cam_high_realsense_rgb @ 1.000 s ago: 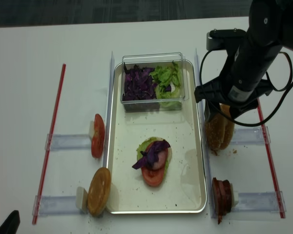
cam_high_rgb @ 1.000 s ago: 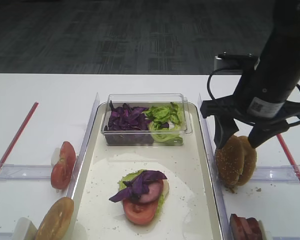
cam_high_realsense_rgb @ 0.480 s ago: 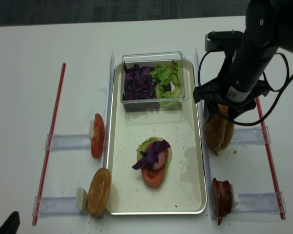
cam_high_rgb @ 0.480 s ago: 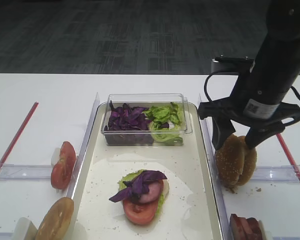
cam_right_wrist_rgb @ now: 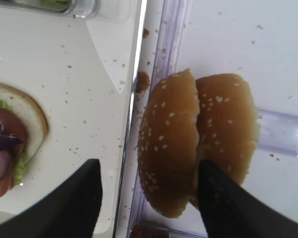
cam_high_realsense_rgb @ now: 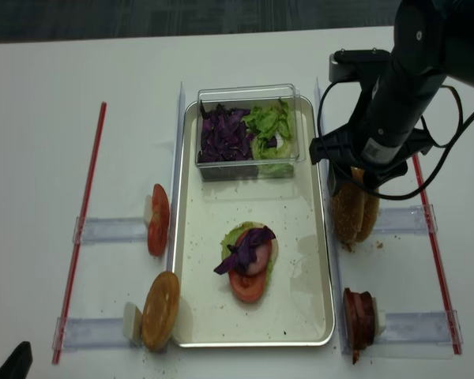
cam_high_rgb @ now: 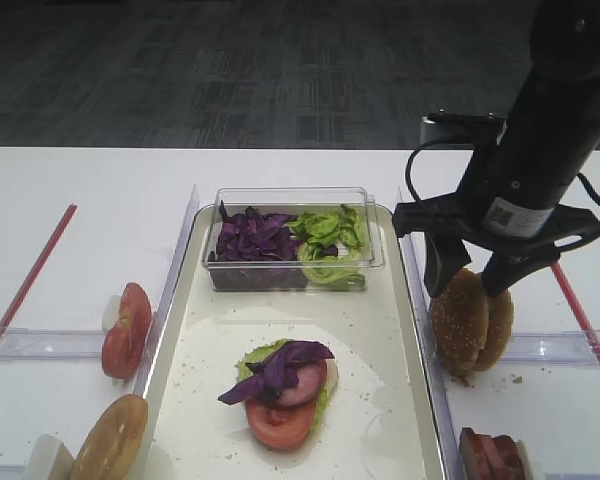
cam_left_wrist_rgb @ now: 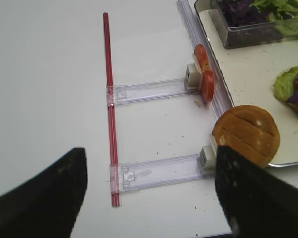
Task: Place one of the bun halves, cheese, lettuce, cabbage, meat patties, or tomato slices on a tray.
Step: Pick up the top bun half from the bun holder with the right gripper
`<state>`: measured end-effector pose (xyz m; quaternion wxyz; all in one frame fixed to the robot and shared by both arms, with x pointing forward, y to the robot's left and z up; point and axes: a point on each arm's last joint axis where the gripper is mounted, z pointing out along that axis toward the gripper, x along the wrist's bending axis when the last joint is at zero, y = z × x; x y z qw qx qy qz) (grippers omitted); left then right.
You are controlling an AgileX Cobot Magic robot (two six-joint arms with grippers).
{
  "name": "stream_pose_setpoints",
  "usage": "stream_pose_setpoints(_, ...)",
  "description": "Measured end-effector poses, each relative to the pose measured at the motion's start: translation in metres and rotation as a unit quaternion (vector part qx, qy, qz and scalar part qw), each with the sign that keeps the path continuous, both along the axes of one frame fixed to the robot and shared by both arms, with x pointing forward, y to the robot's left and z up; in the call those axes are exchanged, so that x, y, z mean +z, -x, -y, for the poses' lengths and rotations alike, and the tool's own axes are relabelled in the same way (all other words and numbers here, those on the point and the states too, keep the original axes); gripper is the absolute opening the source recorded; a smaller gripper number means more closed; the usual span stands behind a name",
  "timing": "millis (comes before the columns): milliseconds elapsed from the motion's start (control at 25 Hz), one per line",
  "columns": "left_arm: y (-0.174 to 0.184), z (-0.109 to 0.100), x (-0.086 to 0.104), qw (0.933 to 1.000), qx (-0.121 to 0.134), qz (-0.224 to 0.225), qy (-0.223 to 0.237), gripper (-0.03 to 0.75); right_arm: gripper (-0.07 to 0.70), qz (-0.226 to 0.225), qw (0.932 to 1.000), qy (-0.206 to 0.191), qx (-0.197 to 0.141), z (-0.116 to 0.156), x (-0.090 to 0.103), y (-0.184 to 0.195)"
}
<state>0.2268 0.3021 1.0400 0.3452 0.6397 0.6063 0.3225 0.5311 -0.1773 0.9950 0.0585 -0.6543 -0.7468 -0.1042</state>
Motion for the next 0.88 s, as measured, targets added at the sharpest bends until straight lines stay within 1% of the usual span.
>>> stream_pose_setpoints(200,0.0000,0.0006,0.0000,1.0000,-0.002,0.000,0.003,0.493,0.431,0.000,1.0000,0.000,0.000,0.0000,0.0000,0.0000)
stream_pose_setpoints(880,0.0000,0.0006,0.0000,1.0000,-0.002,0.000,0.003,0.493,0.428,-0.004,0.9999,-0.008,0.010,-0.0017,0.0002,0.0006)
